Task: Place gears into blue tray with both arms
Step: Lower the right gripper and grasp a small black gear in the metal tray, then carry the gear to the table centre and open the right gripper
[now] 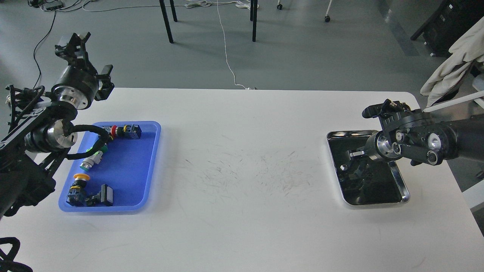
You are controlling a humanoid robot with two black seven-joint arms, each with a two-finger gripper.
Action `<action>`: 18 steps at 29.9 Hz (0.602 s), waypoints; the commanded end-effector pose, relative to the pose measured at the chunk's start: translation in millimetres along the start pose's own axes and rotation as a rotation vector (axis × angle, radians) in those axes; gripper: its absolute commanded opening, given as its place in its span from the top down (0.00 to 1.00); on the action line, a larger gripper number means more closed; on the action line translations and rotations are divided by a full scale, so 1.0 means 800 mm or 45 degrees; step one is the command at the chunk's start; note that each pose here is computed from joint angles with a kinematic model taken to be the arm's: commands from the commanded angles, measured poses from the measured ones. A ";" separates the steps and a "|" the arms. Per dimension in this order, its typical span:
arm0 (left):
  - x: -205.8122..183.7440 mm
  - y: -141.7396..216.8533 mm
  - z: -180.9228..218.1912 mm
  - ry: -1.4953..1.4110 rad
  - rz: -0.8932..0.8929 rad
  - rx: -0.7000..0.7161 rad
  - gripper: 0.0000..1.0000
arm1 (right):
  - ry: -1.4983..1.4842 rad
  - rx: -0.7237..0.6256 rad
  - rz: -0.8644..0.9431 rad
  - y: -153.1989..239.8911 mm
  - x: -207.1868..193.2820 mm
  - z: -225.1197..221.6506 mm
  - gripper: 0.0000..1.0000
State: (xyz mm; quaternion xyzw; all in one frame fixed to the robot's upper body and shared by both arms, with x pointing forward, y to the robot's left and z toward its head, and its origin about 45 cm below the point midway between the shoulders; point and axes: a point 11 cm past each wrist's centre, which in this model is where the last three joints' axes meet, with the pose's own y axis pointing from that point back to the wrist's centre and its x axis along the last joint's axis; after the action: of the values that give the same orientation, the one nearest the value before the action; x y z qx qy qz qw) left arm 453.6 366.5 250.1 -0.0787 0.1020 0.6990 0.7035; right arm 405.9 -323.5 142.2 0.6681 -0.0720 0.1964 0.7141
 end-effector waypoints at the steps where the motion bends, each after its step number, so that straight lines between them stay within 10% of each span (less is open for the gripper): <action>1: 0.001 0.000 -0.001 0.000 0.001 0.002 0.02 | 0.010 -0.003 -0.002 -0.001 -0.001 0.000 0.89; 18: 0.009 0.002 0.004 -0.016 0.015 -0.003 0.02 | 0.013 0.159 0.246 0.083 0.108 -0.057 0.98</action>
State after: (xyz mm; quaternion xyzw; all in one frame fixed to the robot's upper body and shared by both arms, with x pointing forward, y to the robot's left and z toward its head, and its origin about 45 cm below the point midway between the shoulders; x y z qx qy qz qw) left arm 452.6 373.6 251.4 -0.0746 0.0976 0.7034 0.7001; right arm 439.4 -287.8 199.7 0.6837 -0.1039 0.2459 0.6792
